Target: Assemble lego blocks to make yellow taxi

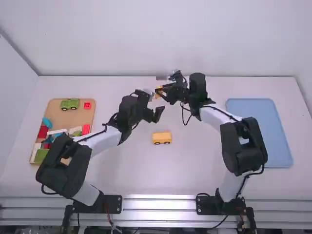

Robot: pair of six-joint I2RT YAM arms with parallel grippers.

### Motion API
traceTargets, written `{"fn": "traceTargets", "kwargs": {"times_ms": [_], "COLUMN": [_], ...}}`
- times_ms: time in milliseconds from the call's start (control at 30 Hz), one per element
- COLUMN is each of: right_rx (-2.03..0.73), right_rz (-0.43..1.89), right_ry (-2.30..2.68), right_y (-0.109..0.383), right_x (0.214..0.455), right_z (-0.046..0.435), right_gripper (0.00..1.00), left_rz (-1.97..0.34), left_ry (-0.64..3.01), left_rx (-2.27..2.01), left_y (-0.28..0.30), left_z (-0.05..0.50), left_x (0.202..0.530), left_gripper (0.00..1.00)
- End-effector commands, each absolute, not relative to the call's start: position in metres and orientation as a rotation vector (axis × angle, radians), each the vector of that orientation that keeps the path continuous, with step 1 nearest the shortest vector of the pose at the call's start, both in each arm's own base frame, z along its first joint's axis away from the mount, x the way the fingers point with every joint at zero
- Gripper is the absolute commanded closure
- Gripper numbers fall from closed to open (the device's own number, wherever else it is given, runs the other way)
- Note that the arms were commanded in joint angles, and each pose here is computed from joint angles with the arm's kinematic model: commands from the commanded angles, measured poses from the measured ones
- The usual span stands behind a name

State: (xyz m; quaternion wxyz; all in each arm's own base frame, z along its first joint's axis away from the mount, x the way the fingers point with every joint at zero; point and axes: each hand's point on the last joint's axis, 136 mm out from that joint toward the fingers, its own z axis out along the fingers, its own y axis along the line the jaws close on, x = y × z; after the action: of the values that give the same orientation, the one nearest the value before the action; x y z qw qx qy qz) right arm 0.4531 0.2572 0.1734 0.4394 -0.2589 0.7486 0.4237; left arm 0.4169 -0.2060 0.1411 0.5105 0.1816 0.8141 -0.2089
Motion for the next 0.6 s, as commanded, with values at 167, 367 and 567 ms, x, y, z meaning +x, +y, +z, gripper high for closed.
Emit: {"fn": "traceTargets", "kwargs": {"times_ms": [167, 367, 567], "right_rx": [-0.602, -0.713, -1.058], "right_rz": [0.679, 0.446, 0.235], "right_ry": [1.972, 2.166, 2.341], "right_y": [0.206, 0.176, 0.156], "right_x": [0.47, 0.448, 0.406], "right_z": [0.172, 0.157, 0.138], "right_gripper": [0.84, 0.85, 0.86], "left_rz": [-0.364, -0.34, -0.269], "left_ry": [2.006, 2.067, 2.143], "left_rx": [0.5, 0.48, 0.614], "left_y": [-0.192, -0.179, -0.174], "left_z": [0.128, 0.133, 0.151], "left_x": [0.415, 0.418, 0.416], "left_gripper": [0.01, 0.01, 0.01]}}
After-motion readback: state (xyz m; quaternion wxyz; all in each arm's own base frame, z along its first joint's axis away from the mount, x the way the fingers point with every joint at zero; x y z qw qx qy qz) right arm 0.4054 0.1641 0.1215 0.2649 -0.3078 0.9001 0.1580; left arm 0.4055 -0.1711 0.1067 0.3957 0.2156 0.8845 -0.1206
